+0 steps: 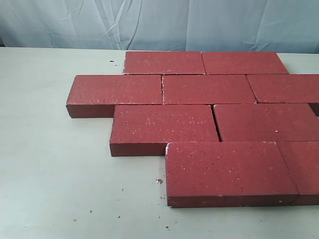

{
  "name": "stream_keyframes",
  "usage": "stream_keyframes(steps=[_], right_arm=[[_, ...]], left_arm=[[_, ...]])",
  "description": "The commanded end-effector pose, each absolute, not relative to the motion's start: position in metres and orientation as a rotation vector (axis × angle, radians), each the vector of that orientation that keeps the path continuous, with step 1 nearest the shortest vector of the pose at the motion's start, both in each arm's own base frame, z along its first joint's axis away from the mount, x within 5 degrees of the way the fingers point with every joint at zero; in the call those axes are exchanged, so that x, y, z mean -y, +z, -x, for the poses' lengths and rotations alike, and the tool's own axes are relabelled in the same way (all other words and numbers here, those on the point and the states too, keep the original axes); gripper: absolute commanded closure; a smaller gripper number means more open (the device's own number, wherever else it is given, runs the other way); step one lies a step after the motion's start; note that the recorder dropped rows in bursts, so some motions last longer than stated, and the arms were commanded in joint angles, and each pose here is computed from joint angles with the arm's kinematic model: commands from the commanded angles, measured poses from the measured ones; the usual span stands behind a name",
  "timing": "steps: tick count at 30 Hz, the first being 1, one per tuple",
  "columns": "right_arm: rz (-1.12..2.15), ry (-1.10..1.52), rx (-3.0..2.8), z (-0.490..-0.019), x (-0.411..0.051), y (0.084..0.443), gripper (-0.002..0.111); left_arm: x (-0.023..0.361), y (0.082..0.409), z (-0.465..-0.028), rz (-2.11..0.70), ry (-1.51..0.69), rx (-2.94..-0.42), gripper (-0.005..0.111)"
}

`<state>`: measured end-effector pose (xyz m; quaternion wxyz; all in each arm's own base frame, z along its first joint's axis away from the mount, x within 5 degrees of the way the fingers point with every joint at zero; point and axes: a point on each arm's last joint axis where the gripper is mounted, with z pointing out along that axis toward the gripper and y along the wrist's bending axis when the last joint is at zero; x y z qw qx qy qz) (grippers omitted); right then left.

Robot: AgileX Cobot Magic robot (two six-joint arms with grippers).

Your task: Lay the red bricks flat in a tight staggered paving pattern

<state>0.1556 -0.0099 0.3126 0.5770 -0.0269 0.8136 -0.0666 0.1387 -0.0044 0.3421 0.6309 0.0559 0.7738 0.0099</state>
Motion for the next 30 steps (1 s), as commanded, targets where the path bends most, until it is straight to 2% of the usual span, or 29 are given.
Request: stream_keyframes(steps=[1,13,19,30], right_arm=[[0.077,-0.169,-1.783,-0.13,0.008,0.306,0.109],[0.01,-0.101,-1.581,-0.086,0.005,0.314,0.109],[-0.008,-0.077,-1.568,-0.084,0.005,0.315,0.109],[-0.008,-0.077,-1.568,-0.084,0.005,0.315,0.109]], left_arm=[[0.009,0.338,-0.117,-0.173,0.022,-1.693,0.107],[0.011,0.324,-0.086,-0.143,-0.051,-1.675,0.107],[0.008,0.324,-0.083,-0.188,0.024,-1.66,0.107],[0.008,0.324,-0.083,-0.191,0.028,-1.66,0.107]])
